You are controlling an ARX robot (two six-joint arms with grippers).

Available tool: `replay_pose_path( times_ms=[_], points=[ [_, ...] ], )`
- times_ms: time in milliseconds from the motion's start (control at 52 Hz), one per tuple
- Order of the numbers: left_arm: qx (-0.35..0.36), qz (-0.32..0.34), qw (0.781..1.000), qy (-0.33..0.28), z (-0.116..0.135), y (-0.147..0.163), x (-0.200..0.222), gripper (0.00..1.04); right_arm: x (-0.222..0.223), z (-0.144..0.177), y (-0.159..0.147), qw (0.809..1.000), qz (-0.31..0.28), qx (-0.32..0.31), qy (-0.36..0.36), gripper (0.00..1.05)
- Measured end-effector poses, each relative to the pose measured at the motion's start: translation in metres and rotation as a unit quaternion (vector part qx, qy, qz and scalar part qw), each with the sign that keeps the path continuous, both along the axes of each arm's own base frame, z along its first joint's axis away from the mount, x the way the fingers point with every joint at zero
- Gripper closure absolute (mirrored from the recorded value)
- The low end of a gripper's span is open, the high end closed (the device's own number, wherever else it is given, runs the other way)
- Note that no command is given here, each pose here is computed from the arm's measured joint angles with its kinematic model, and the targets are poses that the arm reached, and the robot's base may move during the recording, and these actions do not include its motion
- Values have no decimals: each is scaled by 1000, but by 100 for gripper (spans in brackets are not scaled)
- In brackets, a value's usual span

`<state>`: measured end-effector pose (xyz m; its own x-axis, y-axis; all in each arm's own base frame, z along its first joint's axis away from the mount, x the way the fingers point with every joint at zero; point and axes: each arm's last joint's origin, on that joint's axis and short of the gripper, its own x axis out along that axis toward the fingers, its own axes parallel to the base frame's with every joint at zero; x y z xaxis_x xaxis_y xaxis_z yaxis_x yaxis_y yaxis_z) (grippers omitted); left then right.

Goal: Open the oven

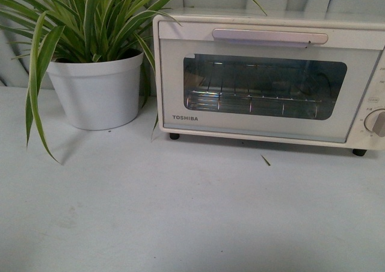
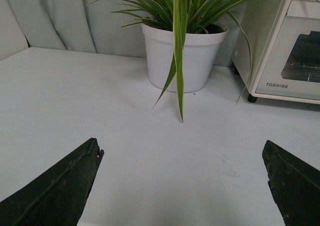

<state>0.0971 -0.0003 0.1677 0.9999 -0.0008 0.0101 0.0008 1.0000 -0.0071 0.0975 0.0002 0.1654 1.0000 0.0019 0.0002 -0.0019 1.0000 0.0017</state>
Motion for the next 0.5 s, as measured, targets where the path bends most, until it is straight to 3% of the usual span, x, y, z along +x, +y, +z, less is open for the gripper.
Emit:
replay_pose_path(
  times_ms=[500],
  points=[
    [0, 0, 1000, 0, 0, 0, 0, 6, 0, 0, 0, 1000, 0, 0, 0, 9]
  ],
)
